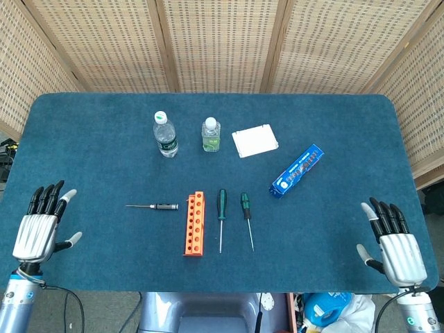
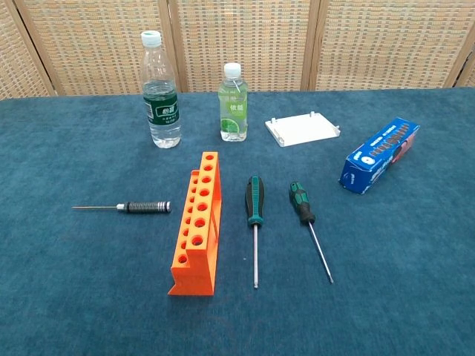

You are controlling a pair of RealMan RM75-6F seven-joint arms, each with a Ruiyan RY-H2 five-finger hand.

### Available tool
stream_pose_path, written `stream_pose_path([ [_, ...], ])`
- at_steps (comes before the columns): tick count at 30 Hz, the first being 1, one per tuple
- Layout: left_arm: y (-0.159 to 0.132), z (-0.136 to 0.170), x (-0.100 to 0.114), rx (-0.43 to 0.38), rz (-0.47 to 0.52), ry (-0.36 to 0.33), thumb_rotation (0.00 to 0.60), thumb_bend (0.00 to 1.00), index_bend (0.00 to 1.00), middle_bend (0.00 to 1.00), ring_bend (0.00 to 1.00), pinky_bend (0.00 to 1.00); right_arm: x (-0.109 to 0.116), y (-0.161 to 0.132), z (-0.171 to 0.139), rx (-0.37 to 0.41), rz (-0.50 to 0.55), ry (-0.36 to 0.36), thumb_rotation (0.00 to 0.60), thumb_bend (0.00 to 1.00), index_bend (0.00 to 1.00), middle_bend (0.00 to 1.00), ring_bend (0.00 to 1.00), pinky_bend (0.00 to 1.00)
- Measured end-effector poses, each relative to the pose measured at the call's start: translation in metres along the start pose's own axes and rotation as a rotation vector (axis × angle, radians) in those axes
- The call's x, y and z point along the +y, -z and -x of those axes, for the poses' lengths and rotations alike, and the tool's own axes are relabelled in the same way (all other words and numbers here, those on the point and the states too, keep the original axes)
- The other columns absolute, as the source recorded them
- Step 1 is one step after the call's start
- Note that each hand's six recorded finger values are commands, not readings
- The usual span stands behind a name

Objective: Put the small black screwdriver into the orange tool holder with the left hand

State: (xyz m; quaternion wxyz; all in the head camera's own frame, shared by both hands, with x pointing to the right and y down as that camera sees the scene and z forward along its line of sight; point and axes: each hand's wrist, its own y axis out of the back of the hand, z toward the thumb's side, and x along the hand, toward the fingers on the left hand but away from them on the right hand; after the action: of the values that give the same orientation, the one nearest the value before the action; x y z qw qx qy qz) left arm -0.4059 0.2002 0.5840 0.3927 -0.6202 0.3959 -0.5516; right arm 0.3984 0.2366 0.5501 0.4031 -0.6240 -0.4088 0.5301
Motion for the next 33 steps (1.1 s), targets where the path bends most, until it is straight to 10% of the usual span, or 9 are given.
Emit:
stream_pose_path([
  [33,-0.153,-0.107,-0.065,-0.074,0.016,0.234,0.6,0.17,0.41,0.0,0.0,0.0,0.008,0.004,0.001,-0.01,0.054,0.017,0.6,0.28,0.0,0.0,0.0,0.0],
])
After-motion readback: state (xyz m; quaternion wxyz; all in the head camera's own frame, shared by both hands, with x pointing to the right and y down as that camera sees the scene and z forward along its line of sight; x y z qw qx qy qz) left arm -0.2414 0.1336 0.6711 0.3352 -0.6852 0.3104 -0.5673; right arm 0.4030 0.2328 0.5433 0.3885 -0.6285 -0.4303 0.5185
